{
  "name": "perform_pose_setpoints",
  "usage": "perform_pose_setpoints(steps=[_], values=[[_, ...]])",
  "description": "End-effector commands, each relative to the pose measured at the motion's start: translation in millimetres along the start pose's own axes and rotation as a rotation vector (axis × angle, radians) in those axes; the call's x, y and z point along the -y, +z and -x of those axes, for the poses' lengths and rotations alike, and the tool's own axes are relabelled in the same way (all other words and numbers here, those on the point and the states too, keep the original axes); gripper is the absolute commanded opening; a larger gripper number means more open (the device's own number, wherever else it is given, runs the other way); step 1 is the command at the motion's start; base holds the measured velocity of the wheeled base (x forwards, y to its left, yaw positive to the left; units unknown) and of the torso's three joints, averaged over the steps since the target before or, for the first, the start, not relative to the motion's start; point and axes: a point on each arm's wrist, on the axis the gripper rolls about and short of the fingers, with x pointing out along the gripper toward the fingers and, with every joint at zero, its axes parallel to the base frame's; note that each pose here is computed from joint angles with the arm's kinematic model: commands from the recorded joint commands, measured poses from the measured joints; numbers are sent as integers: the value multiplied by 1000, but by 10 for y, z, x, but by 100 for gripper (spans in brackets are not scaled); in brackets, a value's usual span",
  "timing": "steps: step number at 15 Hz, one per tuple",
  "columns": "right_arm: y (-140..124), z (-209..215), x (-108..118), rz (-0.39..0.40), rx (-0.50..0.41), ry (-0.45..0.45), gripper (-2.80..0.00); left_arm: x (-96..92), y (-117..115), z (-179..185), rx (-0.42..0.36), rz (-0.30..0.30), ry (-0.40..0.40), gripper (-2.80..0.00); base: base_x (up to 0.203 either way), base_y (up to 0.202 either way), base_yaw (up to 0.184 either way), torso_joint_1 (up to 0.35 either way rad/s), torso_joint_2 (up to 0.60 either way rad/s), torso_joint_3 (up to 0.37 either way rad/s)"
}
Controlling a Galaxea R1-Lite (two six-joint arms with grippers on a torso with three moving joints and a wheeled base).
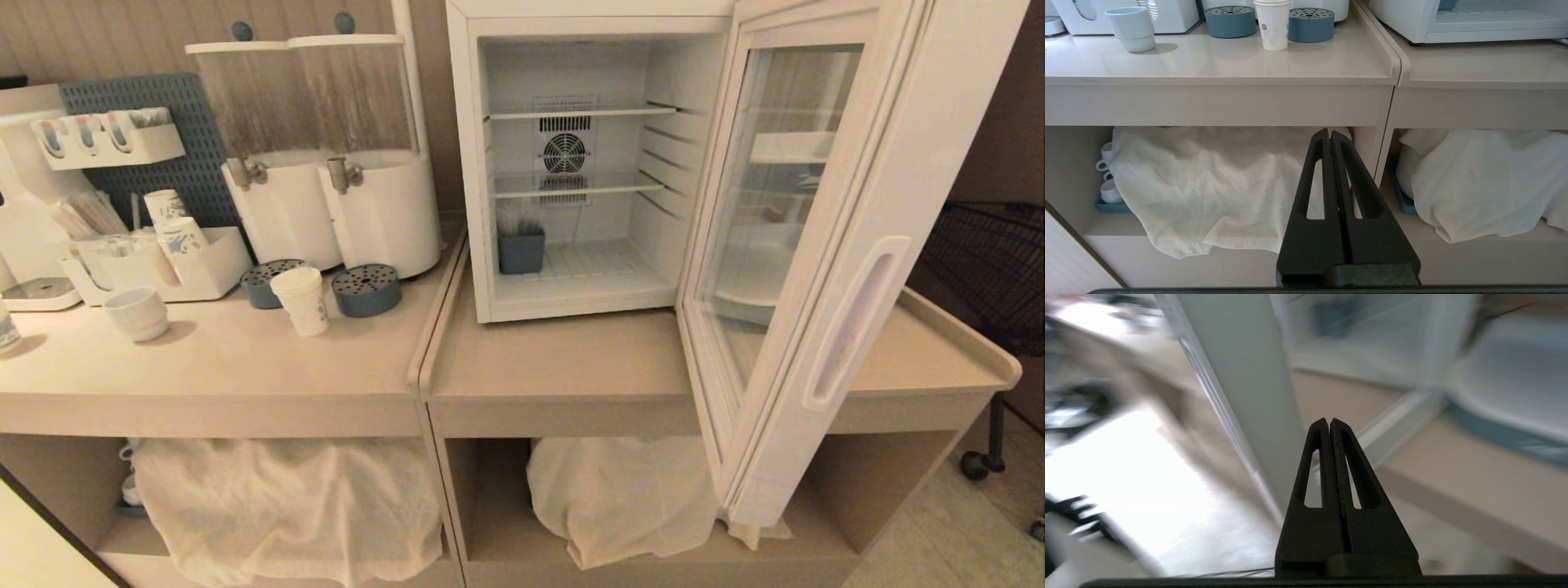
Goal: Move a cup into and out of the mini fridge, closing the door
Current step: Close the freezer door
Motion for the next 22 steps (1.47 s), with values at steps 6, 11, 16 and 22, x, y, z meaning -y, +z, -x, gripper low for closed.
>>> perform_pose_setpoints(steps=[6,11,16,22], values=[[-239,-580,264,-89,-116,181,-280,-1,-55,-13,-19,2,1,-280,0,0,0,0,0,0],[-254,-829,300,-90,-151,203,-280,-1,-55,-13,-19,2,1,-280,0,0,0,0,0,0],[-185,-1121,187,-116,-141,169,-280,-1,-55,-13,-19,2,1,-280,0,0,0,0,0,0],[-181,-1516,-85,-125,-137,126,-280,-1,-55,-13,-19,2,1,-280,0,0,0,0,0,0]])
